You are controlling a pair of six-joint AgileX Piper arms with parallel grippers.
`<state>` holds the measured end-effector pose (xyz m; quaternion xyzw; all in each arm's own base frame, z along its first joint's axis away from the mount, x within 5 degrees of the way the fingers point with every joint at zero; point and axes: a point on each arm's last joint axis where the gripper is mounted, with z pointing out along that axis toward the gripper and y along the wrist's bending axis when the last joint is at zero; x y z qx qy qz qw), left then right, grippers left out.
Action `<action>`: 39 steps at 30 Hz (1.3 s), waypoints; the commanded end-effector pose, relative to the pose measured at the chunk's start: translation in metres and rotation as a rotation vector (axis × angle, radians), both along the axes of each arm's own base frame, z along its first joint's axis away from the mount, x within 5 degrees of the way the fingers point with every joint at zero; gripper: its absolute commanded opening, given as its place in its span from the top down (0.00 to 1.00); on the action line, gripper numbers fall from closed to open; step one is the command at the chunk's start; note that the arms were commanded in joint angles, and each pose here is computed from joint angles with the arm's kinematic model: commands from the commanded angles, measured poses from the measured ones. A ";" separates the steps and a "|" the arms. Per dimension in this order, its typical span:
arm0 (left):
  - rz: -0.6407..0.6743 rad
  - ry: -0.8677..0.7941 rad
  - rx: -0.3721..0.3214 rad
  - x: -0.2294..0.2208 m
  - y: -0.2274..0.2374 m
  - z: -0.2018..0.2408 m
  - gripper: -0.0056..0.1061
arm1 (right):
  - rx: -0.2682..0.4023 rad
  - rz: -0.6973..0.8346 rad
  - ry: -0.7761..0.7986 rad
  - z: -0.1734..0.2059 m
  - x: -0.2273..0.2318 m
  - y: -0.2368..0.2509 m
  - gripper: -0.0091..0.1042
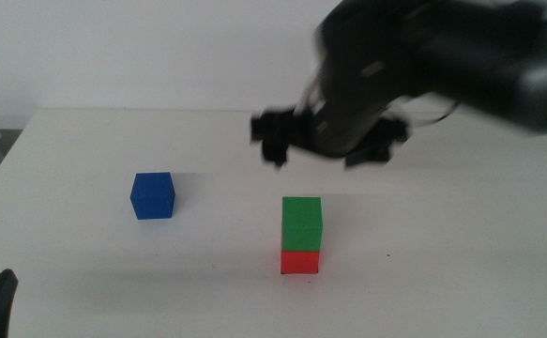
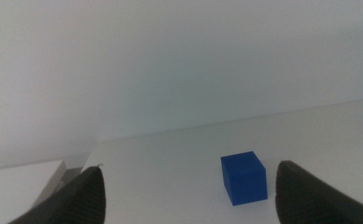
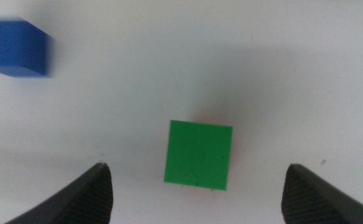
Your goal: Stack red cubes first, then green, then blue cubes in a specific spot.
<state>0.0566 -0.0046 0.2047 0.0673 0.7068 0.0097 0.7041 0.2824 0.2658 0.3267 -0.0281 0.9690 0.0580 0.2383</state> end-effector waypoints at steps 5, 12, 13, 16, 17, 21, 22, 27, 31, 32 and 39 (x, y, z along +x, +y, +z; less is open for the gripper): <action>0.002 -0.010 -0.007 0.000 0.000 0.001 0.11 | 0.047 0.136 -0.183 0.041 -0.046 -0.061 0.17; 0.002 -0.010 -0.007 0.000 0.000 0.001 0.11 | 0.054 0.320 -0.325 0.037 -0.112 -0.136 0.17; 0.002 -0.010 -0.007 0.000 0.000 0.001 0.11 | 0.060 0.351 -0.344 0.037 -0.122 -0.145 0.17; 0.002 -0.010 -0.007 0.000 0.000 0.001 0.11 | 0.095 0.440 -0.401 0.037 -0.150 -0.165 0.16; 0.002 -0.010 -0.007 0.000 0.000 0.001 0.11 | 0.104 0.466 -0.420 0.037 -0.157 -0.170 0.15; 0.002 -0.010 -0.007 0.000 0.000 0.001 0.11 | 0.135 0.546 -0.507 0.041 -0.185 -0.186 0.11; 0.002 -0.010 -0.007 0.000 0.000 0.001 0.11 | 0.140 0.545 -0.521 0.043 -0.190 -0.189 0.11; 0.002 -0.010 -0.007 0.000 0.000 0.001 0.11 | 0.124 0.585 -0.540 0.045 -0.200 -0.196 0.11; 0.002 -0.010 -0.007 0.000 0.000 0.001 0.11 | 0.159 0.593 -0.525 0.045 -0.202 -0.194 0.11; 0.002 -0.010 -0.007 0.000 0.000 0.001 0.11 | 0.159 0.593 -0.525 0.045 -0.202 -0.194 0.11; 0.002 -0.010 -0.007 0.000 0.000 0.001 0.11 | 0.164 0.590 -0.539 0.046 -0.202 -0.194 0.11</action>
